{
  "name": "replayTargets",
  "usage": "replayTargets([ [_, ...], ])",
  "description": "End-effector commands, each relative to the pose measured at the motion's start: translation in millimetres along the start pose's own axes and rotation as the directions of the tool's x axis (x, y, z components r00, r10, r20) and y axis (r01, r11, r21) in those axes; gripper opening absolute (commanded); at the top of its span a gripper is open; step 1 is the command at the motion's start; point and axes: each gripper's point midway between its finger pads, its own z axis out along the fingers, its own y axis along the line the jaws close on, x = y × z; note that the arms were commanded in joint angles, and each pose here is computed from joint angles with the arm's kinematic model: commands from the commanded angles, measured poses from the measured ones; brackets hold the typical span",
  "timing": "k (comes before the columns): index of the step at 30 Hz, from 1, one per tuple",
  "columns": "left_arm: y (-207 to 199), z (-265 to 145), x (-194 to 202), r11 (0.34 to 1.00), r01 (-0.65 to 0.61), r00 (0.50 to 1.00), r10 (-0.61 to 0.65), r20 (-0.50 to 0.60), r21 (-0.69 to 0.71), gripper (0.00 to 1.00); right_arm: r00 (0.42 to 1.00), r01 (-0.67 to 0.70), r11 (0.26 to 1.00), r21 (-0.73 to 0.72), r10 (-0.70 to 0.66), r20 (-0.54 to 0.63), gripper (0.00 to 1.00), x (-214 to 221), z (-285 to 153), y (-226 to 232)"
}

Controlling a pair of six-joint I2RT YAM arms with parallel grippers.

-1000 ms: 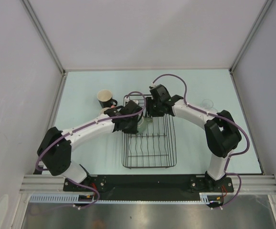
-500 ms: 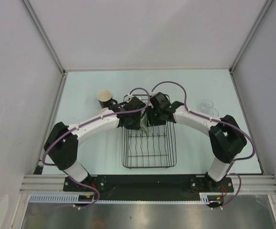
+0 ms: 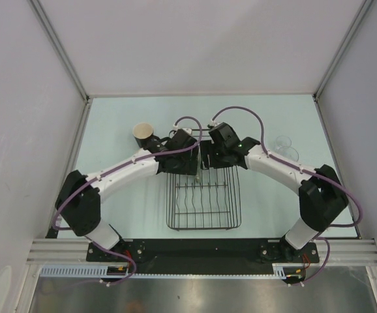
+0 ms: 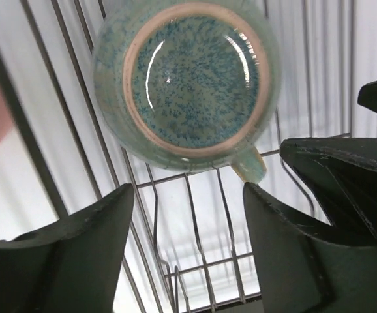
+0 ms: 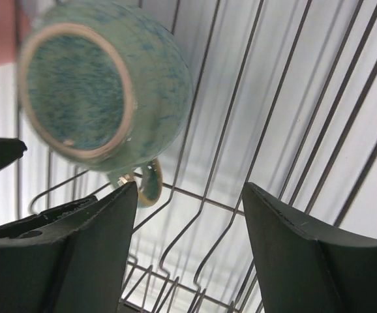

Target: Unload the cups from the dish rack

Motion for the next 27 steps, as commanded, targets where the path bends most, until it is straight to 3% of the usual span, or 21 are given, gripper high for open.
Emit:
replayTargets([
  [1, -5, -52, -51, 0.996, 0.043, 0.976, -0.058, 0.212, 0.076, 0.82, 0.991, 0.038, 0.998, -0.053, -0.031, 0.127, 0.72, -26, -38, 25],
  [6, 17, -87, -72, 0.985, 0.147, 0.926, -0.168, 0.338, 0.088, 0.85, 0.991, 0.079, 0.995, -0.059, -0.071, 0.115, 0.7, -11, -38, 35],
  [13, 70, -100, -75, 0.953, 0.303, 0.875, -0.272, 0.4, -0.015, 0.87, 0.986, 0.15, 0.986, -0.071, -0.144, 0.084, 0.67, 9, -27, 55],
  [27, 84, -115, -67, 0.948, 0.319, 0.86, -0.287, 0.422, -0.005, 0.86, 0.978, 0.204, 0.979, 0.003, -0.204, 0.052, 0.65, -3, 25, 43],
])
